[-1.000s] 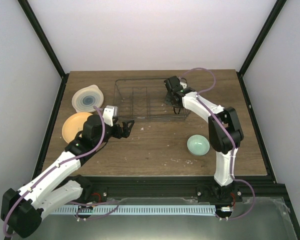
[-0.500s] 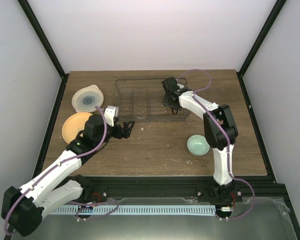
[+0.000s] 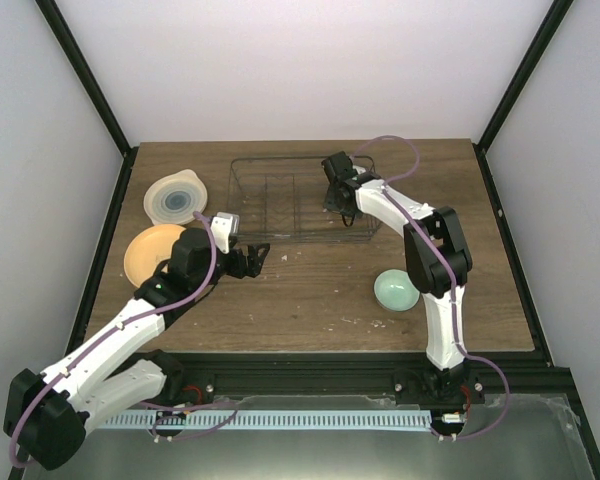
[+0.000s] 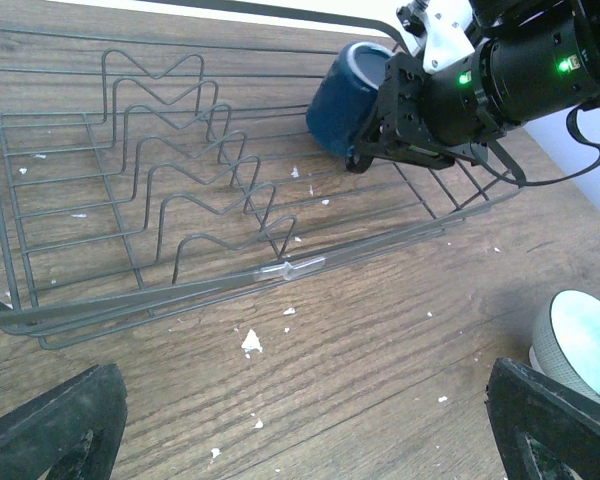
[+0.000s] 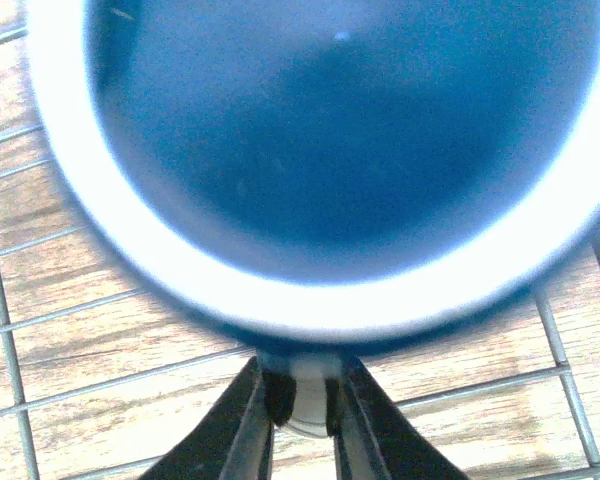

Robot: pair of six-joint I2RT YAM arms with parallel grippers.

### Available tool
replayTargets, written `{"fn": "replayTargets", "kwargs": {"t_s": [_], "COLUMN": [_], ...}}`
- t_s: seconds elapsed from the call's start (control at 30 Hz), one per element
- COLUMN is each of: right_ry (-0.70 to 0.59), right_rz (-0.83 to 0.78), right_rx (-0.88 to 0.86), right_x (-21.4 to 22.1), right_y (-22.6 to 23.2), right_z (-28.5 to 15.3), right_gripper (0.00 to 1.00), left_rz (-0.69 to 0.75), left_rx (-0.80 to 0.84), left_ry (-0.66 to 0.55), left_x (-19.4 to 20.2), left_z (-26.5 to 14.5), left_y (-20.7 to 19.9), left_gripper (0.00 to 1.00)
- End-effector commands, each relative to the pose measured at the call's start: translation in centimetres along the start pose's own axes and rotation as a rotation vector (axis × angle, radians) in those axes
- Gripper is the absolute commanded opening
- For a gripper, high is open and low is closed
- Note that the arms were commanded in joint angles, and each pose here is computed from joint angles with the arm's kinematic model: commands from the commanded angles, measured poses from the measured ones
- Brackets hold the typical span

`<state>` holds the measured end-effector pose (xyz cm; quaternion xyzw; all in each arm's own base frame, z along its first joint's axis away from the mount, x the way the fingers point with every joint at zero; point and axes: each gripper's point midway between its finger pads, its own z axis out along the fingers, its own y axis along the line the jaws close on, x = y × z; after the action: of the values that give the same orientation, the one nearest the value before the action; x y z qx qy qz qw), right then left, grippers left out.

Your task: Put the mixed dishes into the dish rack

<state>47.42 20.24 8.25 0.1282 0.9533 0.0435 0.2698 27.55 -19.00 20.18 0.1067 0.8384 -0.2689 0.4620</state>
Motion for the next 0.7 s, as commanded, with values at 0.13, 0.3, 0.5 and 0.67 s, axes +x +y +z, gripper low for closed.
{"fn": "replayTargets", "kwargs": {"t_s": [0.13, 0.3, 0.5, 0.67], "right_ry": [-0.091, -0.086, -0.096, -0.103], "right_rz": [-0.007, -0.017, -0.039, -0.084], "right_rx": [-0.029, -0.046, -0.115, -0.19], "right_x": [-3.1, -3.1, -2.8, -2.0], "right_y": [1.5, 1.7, 2.9, 4.5], "right_z": [-2.0, -2.6, -4.5, -6.7], "right_gripper": [0.23, 0.35, 0.48, 0.55], "left_rz": [0.02, 0.018, 0.023, 0.033], "left_rx": [0.008, 0.005, -0.012, -0.019], "left_ry": [-0.023, -0.019, -0.015, 0.003], "left_x": [-1.2, -1.2, -1.1, -1.0], "left_z": [-0.2, -0.2, -0.2, 0.0], "left_y": [-0.4, -0.3, 0.0, 0.1], "left_gripper": [1.0, 1.0, 1.0, 1.0]}}
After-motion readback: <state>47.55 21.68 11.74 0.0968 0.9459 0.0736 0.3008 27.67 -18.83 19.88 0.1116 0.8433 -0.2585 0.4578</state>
